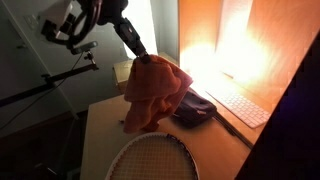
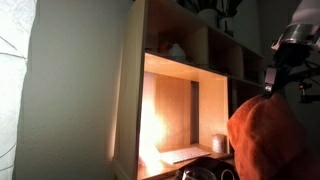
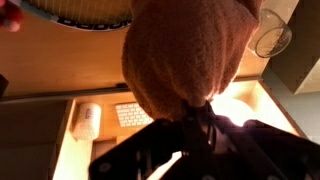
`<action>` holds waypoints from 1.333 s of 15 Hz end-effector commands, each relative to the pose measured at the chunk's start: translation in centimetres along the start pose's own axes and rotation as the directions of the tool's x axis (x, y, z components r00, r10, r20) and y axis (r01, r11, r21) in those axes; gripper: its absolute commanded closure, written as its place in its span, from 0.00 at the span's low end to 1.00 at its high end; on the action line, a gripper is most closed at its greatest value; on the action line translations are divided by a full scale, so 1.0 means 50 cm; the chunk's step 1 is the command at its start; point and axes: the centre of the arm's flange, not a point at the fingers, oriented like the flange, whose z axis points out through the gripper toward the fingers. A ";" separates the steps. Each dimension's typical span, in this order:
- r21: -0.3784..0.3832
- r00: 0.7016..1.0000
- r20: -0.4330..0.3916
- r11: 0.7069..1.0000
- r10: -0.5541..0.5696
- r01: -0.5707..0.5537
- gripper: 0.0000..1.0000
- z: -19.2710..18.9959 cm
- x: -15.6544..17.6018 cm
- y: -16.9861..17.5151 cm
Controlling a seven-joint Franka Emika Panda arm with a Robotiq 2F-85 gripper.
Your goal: Use the towel to wipe the monitor and put the pen in the jar
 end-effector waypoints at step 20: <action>0.136 0.866 -0.222 0.894 0.448 -0.427 0.96 -0.036 -0.041 0.182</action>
